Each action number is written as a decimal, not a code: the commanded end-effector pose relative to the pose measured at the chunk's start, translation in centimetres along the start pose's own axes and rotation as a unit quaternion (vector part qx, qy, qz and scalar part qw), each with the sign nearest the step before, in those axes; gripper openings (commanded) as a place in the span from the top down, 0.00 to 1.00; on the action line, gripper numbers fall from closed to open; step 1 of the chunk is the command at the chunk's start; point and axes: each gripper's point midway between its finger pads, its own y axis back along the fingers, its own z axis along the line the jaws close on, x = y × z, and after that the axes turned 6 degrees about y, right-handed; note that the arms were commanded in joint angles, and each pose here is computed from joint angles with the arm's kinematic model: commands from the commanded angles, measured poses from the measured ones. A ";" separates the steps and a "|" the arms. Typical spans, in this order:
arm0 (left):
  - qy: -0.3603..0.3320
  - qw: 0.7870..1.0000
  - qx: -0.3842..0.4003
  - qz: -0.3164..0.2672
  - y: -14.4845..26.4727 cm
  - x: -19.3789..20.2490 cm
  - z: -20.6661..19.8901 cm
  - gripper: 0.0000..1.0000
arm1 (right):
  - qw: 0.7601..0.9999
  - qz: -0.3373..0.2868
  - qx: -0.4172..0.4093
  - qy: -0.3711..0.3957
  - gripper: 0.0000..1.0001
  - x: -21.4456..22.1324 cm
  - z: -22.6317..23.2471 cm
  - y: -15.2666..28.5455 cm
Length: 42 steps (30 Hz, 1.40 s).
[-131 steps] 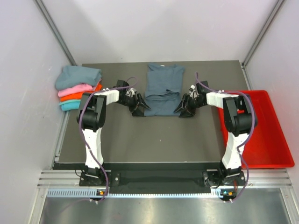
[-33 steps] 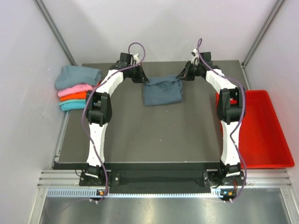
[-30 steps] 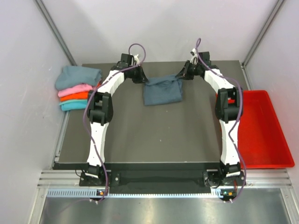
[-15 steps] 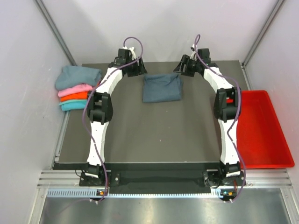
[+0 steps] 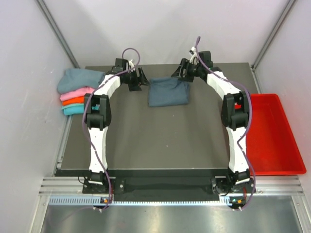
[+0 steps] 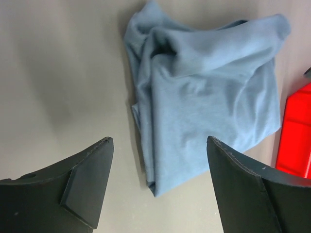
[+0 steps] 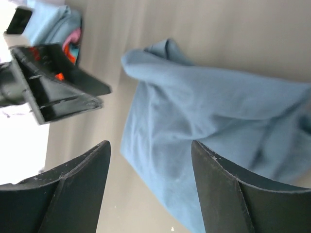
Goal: Fold and stack the t-shirts
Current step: Fold the tshirt
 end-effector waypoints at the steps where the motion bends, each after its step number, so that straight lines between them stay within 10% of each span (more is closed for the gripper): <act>1: 0.007 0.999 0.048 0.007 -1.1 -0.2 -0.7 0.18 | 1.000 0.007 -0.023 0.000 0.33 1.0 0.9 -1.5; 29: 0.107 0.976 0.146 0.117 -10.5 7.2 1.4 0.36 | 0.997 0.054 0.039 -0.049 0.32 6.2 -6.7 -4.9; 38: 0.118 0.970 0.165 0.133 -11.2 8.1 1.3 0.52 | 0.997 0.057 0.039 -0.043 0.32 6.5 -6.4 -5.3; 42: 0.111 0.971 0.169 0.129 -10.7 7.7 1.1 0.76 | 0.997 0.054 0.038 -0.036 0.32 6.3 -6.0 -5.3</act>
